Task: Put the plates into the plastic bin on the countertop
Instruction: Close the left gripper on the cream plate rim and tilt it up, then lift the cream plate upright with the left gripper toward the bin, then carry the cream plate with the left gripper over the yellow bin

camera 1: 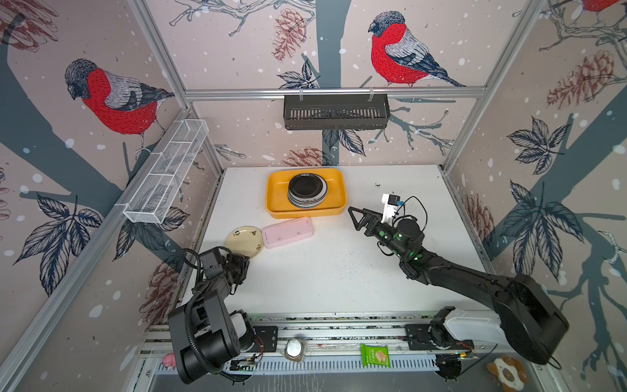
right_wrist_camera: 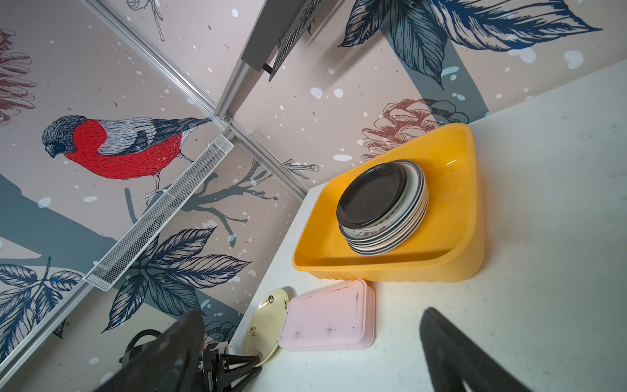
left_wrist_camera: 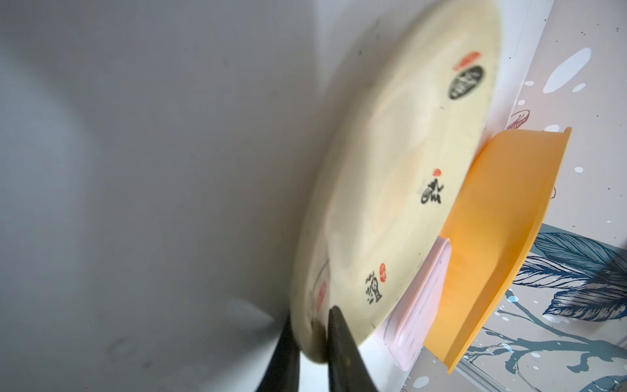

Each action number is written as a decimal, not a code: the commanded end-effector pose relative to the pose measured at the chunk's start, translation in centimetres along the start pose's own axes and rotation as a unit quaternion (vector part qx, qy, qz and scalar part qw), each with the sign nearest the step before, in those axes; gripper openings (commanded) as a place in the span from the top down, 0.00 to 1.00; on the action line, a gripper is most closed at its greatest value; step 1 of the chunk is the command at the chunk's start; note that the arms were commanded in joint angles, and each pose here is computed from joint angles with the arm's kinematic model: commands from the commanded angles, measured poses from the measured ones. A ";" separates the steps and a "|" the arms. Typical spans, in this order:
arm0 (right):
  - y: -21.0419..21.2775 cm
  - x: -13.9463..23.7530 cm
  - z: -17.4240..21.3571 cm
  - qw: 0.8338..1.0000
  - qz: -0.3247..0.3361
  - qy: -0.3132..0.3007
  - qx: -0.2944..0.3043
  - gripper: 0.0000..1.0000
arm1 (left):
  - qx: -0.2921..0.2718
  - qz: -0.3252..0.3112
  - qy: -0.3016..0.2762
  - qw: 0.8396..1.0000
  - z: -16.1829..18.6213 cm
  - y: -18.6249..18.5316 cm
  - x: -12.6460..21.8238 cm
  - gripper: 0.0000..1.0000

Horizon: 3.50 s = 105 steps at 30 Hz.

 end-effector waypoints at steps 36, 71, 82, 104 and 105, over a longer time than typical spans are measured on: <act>1.4 0.0 -0.9 1.000 0.005 -0.009 0.015 0.00 | -0.044 0.131 -0.078 0.987 -4.0 -9.4 6.5 0.99; 1.9 -0.2 -3.4 0.996 0.075 -0.014 0.039 0.00 | -0.260 0.238 0.071 0.933 2.2 -22.6 4.3 1.00; 1.7 1.0 -3.7 0.995 0.091 -0.024 0.042 0.01 | -0.303 0.233 0.128 0.915 5.7 -23.6 2.4 1.00; 1.2 2.2 -3.1 0.994 0.098 -0.039 0.035 0.01 | -0.323 0.195 0.212 0.902 10.8 -25.5 -3.2 1.00; 1.2 2.2 -3.0 0.994 0.098 -0.039 0.033 0.00 | -0.321 0.193 0.214 0.902 10.8 -25.4 -3.4 1.00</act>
Point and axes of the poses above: each gripper's point midway between its finger pads, its own x axis back along the fingers, its own y axis along the line the jaws close on, z = x × y, the point moved 2 cm from there along x, back along the fingers, and after that the axes turned 3 degrees about x, right-handed, at the moved point
